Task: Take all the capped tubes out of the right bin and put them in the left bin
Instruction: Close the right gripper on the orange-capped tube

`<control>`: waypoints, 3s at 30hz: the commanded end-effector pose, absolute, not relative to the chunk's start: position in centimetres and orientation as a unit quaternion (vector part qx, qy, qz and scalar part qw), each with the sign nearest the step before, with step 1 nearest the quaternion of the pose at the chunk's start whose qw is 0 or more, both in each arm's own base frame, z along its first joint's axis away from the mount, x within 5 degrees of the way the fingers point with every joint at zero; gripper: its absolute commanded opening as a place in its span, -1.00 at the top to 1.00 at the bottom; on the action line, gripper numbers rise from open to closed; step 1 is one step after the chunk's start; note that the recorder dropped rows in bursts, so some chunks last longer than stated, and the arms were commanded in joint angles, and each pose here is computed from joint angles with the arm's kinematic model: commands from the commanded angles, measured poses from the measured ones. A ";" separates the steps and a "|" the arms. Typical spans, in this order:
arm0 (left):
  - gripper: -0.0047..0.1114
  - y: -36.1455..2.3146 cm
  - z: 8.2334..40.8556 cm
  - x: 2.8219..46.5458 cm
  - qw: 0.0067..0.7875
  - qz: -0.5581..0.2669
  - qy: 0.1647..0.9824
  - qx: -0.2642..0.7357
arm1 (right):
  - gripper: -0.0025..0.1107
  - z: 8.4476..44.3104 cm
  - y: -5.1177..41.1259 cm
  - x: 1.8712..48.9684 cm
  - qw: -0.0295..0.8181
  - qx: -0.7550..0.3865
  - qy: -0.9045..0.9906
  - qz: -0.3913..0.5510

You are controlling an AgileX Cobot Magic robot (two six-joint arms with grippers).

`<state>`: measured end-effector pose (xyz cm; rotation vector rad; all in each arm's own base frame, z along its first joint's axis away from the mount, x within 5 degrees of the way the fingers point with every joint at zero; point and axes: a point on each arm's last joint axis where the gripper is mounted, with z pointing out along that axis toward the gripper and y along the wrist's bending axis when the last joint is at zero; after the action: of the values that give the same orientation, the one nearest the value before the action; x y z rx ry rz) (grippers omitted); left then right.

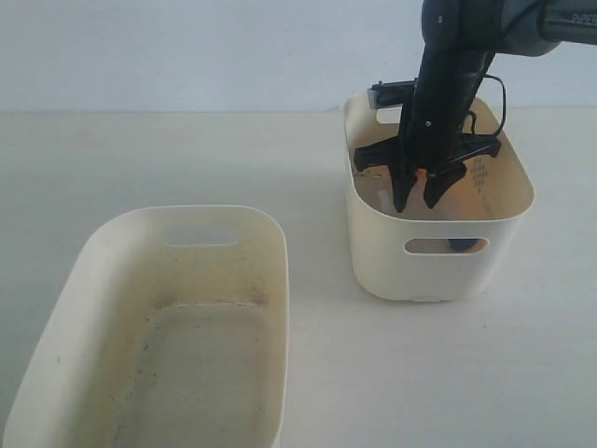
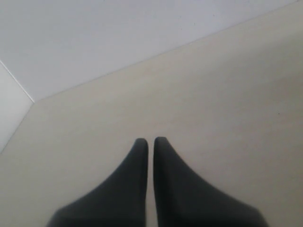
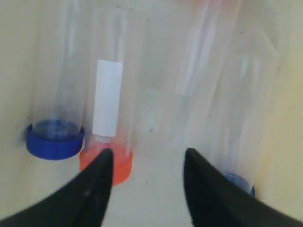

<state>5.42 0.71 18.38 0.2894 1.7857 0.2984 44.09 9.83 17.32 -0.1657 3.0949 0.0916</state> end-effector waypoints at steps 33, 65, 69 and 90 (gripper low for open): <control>0.84 0.7 18.5 5.4 0.611 0.123 0.772 0.123 | 0.05 14.9 9.3 45.0 0.031 0.045 0.999 -0.004; 0.84 0.7 18.5 5.4 0.611 0.123 0.772 0.123 | 0.41 15.6 8.3 45.1 0.047 0.038 0.997 -0.057; 0.84 0.7 18.5 5.4 0.611 0.123 0.772 0.123 | 0.42 15.6 8.3 45.1 0.047 0.038 0.997 -0.056; 0.84 0.7 18.5 5.4 0.611 0.123 0.772 0.123 | 0.22 12.8 8.4 45.2 0.018 0.046 0.997 -0.062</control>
<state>5.42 0.71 18.38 0.2894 1.7857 0.2984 45.14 9.49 13.20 0.1299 3.0903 -0.1196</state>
